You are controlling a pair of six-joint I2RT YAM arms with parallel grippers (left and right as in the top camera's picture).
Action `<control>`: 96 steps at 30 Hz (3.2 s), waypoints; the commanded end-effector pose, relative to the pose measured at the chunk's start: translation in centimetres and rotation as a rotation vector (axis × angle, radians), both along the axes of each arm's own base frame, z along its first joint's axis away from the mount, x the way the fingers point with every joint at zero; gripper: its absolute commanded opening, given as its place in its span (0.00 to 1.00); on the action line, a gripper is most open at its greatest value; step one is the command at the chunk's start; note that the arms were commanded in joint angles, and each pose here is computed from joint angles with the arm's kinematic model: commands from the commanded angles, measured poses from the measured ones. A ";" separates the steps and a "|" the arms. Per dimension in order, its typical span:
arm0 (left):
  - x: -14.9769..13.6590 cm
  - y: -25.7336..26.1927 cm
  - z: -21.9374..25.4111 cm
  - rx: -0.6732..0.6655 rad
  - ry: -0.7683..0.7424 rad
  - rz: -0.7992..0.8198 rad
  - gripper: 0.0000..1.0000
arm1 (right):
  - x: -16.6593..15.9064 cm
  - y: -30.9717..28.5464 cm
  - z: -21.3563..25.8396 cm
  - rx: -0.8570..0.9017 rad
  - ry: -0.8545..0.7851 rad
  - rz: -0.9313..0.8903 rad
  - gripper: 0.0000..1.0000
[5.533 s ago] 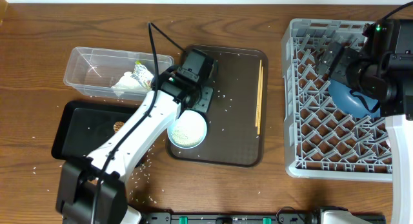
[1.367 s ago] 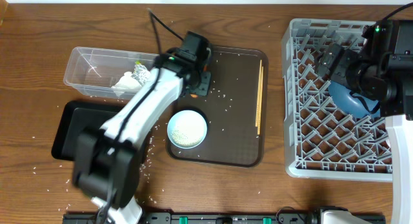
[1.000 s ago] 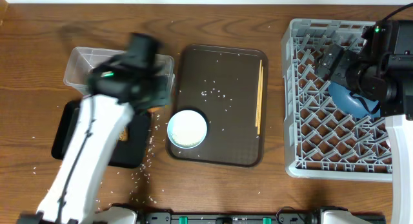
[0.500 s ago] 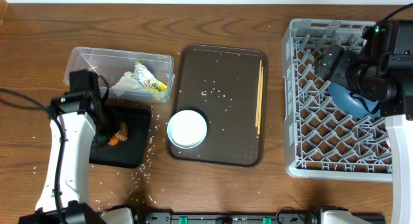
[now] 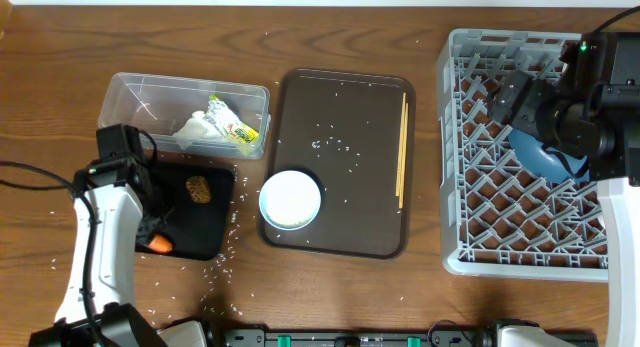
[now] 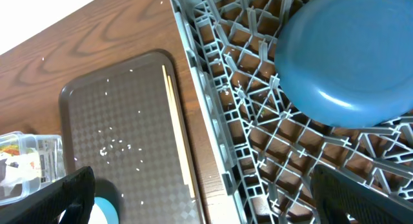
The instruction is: Sort waste into correct bins and load items into the dishwasher rack
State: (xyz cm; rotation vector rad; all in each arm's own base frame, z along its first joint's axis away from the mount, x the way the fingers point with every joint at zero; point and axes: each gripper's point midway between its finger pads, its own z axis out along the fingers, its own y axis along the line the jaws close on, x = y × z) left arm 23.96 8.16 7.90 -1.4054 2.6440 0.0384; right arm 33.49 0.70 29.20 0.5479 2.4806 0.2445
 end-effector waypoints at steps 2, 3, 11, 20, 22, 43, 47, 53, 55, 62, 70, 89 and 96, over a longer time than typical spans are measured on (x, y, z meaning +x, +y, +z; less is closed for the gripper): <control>3.0 -1.4 4.7 -0.067 -0.128 -0.163 0.68 | 0.1 0.5 0.2 0.011 -0.008 0.024 0.99; 3.6 -2.0 6.0 -0.092 -0.161 -0.214 0.68 | 0.1 1.2 0.4 0.021 -0.018 0.080 0.99; 7.2 -10.0 15.0 -0.174 -0.463 -0.774 0.68 | 0.3 7.1 1.4 0.068 -0.077 0.305 0.96; 3.3 -16.0 12.4 -0.094 -0.252 -1.101 0.68 | 0.4 5.6 0.8 0.004 -0.050 0.151 0.99; 2.6 -16.8 11.7 -0.089 -0.211 -1.144 0.68 | 0.5 4.9 0.8 -0.017 -0.051 0.112 0.99; 2.2 -19.0 8.7 -0.108 -0.090 -1.180 0.68 | 1.5 9.9 -6.9 0.056 0.172 0.225 0.76; 3.4 -17.1 12.0 -0.084 -0.174 -1.071 0.68 | 2.8 11.7 -12.8 -0.002 0.305 0.225 0.63; 4.1 -12.4 15.0 -0.013 -0.276 -0.917 0.98 | 4.9 13.1 -19.9 -0.030 0.414 0.238 0.47; 4.1 -11.5 15.3 -0.001 -0.283 -0.886 0.98 | 5.5 13.3 -21.7 -0.030 0.435 0.239 0.46; 4.3 -10.7 15.2 0.001 -0.279 -0.859 0.98 | 6.0 14.7 -25.6 0.005 0.483 0.298 0.41; 4.3 -10.7 15.2 0.001 -0.279 -0.859 0.98 | 6.1 13.8 -27.9 -0.040 0.517 0.251 0.40; 4.3 -10.7 15.2 0.001 -0.279 -0.859 0.98 | 6.3 15.3 -27.7 -0.077 0.496 0.383 0.31; 4.3 -10.7 15.2 0.001 -0.279 -0.859 0.98 | 6.5 16.1 -24.1 -0.059 0.429 0.400 0.36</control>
